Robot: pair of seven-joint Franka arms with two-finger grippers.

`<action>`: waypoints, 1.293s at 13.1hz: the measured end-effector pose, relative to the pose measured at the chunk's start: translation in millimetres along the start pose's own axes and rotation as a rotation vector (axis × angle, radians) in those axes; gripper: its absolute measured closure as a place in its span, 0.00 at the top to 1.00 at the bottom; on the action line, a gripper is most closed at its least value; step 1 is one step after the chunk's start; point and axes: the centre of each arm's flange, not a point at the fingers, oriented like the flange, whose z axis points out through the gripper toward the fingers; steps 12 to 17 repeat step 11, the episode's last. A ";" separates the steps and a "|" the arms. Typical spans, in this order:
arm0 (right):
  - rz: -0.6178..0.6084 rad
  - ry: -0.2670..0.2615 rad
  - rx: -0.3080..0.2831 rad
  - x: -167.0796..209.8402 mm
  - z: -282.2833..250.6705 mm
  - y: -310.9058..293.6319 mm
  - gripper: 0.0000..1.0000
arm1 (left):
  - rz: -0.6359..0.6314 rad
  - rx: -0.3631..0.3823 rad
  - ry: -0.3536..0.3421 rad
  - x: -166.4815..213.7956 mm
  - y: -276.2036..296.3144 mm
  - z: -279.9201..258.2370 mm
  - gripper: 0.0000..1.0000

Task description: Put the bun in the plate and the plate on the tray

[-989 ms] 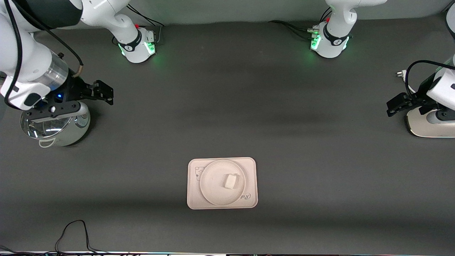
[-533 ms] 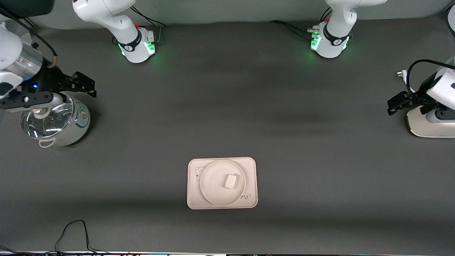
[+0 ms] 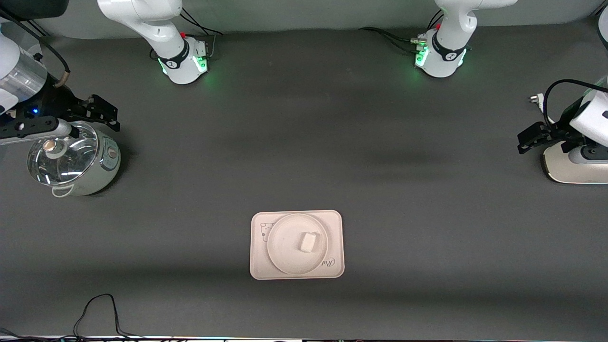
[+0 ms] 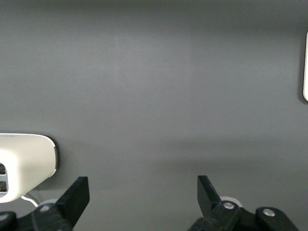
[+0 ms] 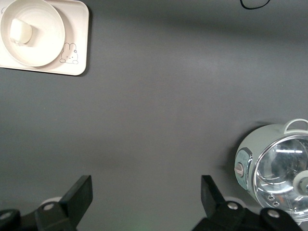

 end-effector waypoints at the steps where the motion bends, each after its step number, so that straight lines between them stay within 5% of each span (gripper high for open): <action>1: 0.007 -0.001 0.000 0.8 2.0 6.4 1.00 | 0.000 0.000 0.000 0.0 0.1 0.0 1.00; 17: 0.029 -0.005 0.016 0.9 7.2 54.4 1.00 | -0.002 0.000 -0.011 -2.5 -1.2 -12.9 1.00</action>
